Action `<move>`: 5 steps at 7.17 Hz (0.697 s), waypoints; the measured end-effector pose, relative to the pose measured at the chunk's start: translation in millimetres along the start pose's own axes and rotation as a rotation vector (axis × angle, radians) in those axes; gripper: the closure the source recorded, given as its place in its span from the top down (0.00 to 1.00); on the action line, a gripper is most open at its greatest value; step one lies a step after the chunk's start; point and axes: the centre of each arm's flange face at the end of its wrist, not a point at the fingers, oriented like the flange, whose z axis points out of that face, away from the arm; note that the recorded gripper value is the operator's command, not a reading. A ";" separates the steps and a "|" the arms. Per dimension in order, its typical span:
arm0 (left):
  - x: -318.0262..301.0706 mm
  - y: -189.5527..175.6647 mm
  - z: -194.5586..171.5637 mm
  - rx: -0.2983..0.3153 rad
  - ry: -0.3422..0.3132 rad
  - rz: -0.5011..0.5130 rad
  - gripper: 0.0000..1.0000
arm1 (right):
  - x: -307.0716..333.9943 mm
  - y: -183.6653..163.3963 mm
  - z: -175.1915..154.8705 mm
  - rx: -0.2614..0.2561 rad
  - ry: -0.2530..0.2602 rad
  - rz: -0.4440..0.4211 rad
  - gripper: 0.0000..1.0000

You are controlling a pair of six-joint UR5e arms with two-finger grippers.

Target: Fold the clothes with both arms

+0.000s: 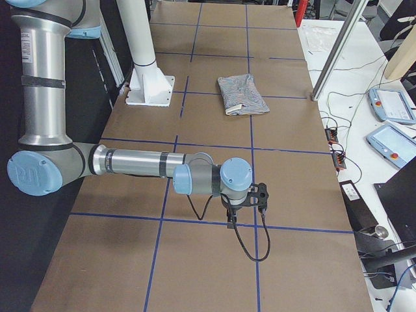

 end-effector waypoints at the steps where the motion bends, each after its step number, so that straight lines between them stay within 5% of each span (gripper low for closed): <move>1: -0.2 -0.2 0.2 0.001 0.000 0.000 1.00 | 0.0 0.4 0.1 0.000 -0.001 -0.001 1.00; 5: -0.1 -0.5 0.1 0.004 0.000 0.005 1.00 | -0.2 0.7 0.1 0.000 -0.002 -0.004 1.00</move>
